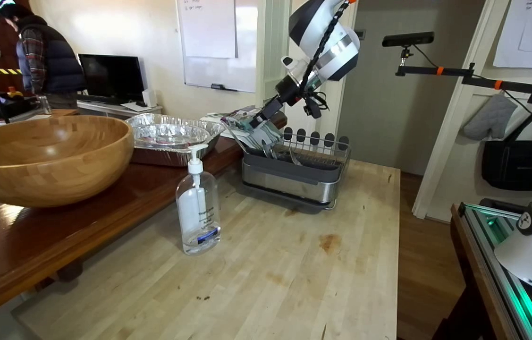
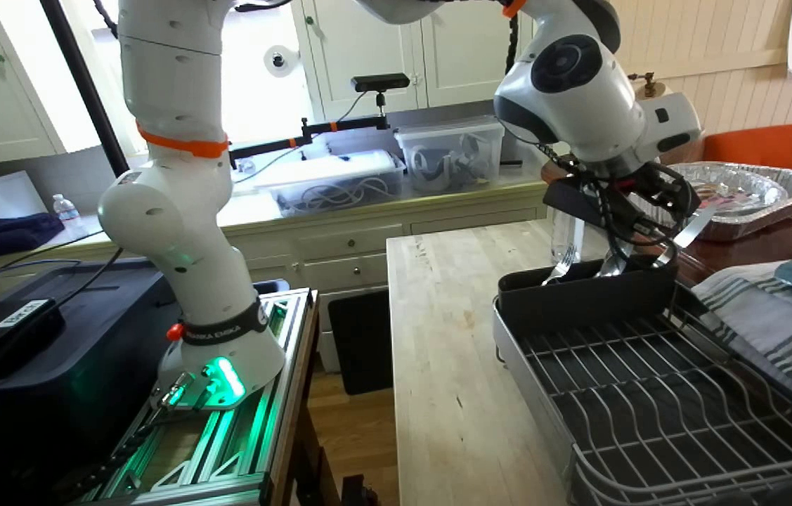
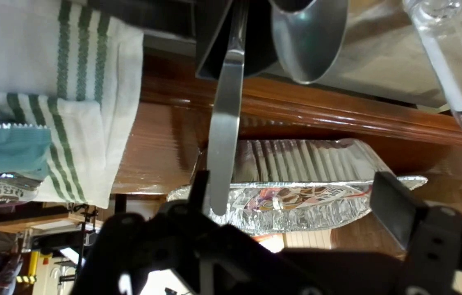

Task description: Put the silver knife on the dishrack.

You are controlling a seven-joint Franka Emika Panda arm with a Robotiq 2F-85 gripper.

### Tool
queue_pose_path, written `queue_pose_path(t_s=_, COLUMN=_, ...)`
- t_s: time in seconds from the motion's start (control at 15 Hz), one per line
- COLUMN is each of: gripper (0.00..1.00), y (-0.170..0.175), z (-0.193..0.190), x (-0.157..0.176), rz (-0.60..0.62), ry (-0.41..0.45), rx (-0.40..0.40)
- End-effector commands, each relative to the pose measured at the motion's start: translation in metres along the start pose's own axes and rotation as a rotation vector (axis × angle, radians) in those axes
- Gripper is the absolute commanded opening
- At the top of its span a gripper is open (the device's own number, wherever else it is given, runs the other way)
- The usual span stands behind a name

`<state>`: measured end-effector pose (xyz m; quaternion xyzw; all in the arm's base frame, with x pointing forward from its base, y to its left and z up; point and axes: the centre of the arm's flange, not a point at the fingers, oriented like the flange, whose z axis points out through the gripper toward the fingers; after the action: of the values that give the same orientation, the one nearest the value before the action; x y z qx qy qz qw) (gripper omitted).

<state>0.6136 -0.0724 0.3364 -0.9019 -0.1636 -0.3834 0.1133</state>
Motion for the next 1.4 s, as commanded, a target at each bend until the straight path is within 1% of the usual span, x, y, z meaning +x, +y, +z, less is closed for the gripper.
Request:
queue_pose_path(t_s=0.0, gripper=1.0, y=-0.02, z=-0.03, x=-0.002, rz=0.049, ry=-0.114, rx=-0.005)
queue_pose_path(t_s=0.27, gripper=1.0, y=-0.033, z=-0.047, x=-0.009, rz=0.09, ry=-0.217, rx=-0.008)
queue_pose_path(t_s=0.4, gripper=1.0, y=-0.039, z=-0.056, x=-0.012, rz=0.118, ry=-0.253, rx=-0.023)
queue_pose_path(t_s=0.47, gripper=1.0, y=-0.042, z=-0.06, x=-0.012, rz=0.133, ry=-0.266, rx=-0.043)
queue_pose_path(t_s=0.8, gripper=1.0, y=-0.055, z=-0.076, x=-0.017, rz=0.169, ry=-0.326, rx=-0.073)
queue_pose_path(t_s=1.0, gripper=1.0, y=-0.061, z=-0.086, x=-0.023, rz=0.187, ry=-0.353, rx=-0.064)
queue_pose_path(t_s=1.07, gripper=1.0, y=-0.062, z=-0.091, x=-0.026, rz=0.21, ry=-0.371, rx=-0.078)
queue_pose_path(t_s=1.2, gripper=1.0, y=-0.064, z=-0.102, x=-0.032, rz=0.234, ry=-0.383, rx=-0.074)
queue_pose_path(t_s=1.33, gripper=1.0, y=-0.064, z=-0.114, x=-0.036, rz=0.266, ry=-0.399, rx=-0.089)
